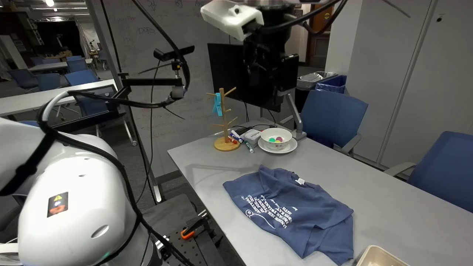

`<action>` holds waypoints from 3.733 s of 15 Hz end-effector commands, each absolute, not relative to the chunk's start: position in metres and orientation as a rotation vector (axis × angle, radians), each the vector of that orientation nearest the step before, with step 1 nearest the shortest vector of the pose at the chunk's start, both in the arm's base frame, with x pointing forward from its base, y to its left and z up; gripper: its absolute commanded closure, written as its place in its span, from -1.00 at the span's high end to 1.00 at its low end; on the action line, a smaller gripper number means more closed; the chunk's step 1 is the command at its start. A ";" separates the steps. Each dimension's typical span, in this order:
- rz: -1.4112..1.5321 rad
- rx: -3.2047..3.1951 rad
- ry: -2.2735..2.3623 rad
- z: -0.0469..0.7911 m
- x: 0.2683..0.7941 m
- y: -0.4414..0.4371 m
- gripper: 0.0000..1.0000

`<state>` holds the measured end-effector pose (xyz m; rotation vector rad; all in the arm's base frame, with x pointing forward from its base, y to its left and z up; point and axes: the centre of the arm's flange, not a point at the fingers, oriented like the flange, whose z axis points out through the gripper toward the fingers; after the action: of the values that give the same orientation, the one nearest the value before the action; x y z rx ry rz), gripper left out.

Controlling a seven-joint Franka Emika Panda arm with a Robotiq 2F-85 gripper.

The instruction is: Fold the blue cloth in half

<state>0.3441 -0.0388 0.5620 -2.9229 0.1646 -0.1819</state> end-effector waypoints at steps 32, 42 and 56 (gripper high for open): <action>-0.061 -2.969 0.098 0.526 0.362 -0.018 1.00; 0.276 -3.014 -0.226 0.396 0.393 0.059 1.00; 0.313 -3.036 -0.448 0.365 0.388 0.112 1.00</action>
<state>0.3869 0.1147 0.3665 -3.0370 -0.4383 0.2968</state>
